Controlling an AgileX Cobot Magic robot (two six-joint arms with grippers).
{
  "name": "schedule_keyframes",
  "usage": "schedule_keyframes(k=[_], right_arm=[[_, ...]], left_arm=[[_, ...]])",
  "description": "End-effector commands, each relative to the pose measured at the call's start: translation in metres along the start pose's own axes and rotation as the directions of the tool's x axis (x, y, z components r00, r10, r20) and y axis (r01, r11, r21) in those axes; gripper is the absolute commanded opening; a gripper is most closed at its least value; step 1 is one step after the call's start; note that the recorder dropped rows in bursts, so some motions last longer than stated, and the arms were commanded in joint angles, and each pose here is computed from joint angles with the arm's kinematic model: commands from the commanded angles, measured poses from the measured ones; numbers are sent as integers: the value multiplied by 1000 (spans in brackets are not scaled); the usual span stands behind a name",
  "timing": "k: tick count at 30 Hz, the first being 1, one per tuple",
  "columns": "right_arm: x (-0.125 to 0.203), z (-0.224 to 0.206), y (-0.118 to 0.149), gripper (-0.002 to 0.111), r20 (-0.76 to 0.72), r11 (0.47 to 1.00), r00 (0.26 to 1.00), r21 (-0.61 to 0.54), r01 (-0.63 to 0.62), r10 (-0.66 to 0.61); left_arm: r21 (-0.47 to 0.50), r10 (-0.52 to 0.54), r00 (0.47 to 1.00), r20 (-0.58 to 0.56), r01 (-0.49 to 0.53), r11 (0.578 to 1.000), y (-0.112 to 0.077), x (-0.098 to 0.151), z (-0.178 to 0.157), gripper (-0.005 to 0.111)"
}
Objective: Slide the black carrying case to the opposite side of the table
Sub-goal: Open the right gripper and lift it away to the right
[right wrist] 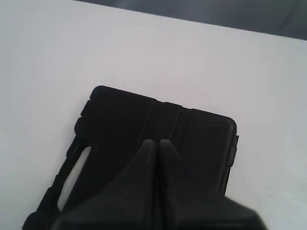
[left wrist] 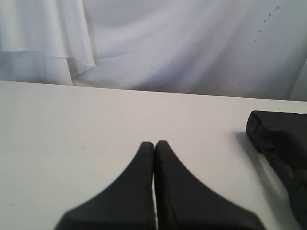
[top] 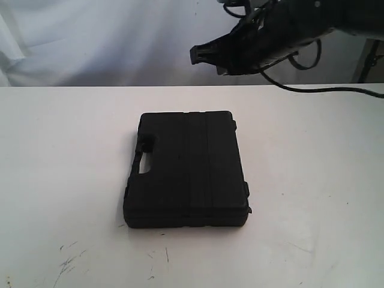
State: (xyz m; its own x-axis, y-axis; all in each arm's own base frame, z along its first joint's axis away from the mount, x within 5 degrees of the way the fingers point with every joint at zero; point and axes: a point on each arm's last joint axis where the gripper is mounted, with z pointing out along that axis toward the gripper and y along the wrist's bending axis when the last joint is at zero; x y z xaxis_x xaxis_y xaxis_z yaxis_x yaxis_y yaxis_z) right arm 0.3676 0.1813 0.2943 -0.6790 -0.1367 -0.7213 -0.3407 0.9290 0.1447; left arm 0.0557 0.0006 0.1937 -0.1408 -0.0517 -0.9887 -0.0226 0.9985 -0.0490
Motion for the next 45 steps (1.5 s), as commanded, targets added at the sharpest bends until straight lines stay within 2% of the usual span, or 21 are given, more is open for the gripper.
schedule_keyframes(k=[1, 10, 17, 25, 32, 37, 41, 45], right_arm=[[10, -48, -3, 0, 108, 1000, 994, -7, 9, -8], [37, -99, -6, 0, 181, 1000, 983, -17, 9, -6], [37, -120, -6, 0, 216, 1000, 976, -23, 11, -6], [37, -125, -7, 0, 222, 999, 974, -4, 40, -39], [44, -123, -11, 0, 139, 995, 986, 44, 90, -95], [46, -138, -13, 0, 171, 990, 976, 70, 123, -133], [58, -156, -24, 0, 222, 989, 966, 100, 109, -129], [80, -171, -45, 0, 275, 989, 959, 145, 25, -65]], left_arm=[[0, -3, 1000, 8, 3, 1000, 0, 1, 0, 0], [0, -3, 1000, 8, 3, 1000, 0, 1, 0, 0], [0, -3, 1000, 8, 3, 1000, 0, 1, 0, 0], [0, -3, 1000, 8, 3, 1000, 0, 1, 0, 0], [0, -3, 1000, 8, 3, 1000, 0, 1, 0, 0], [0, -3, 1000, 8, 3, 1000, 0, 1, 0, 0], [0, -3, 1000, 8, 3, 1000, 0, 1, 0, 0], [0, -3, 1000, 8, 3, 1000, 0, 1, 0, 0]])
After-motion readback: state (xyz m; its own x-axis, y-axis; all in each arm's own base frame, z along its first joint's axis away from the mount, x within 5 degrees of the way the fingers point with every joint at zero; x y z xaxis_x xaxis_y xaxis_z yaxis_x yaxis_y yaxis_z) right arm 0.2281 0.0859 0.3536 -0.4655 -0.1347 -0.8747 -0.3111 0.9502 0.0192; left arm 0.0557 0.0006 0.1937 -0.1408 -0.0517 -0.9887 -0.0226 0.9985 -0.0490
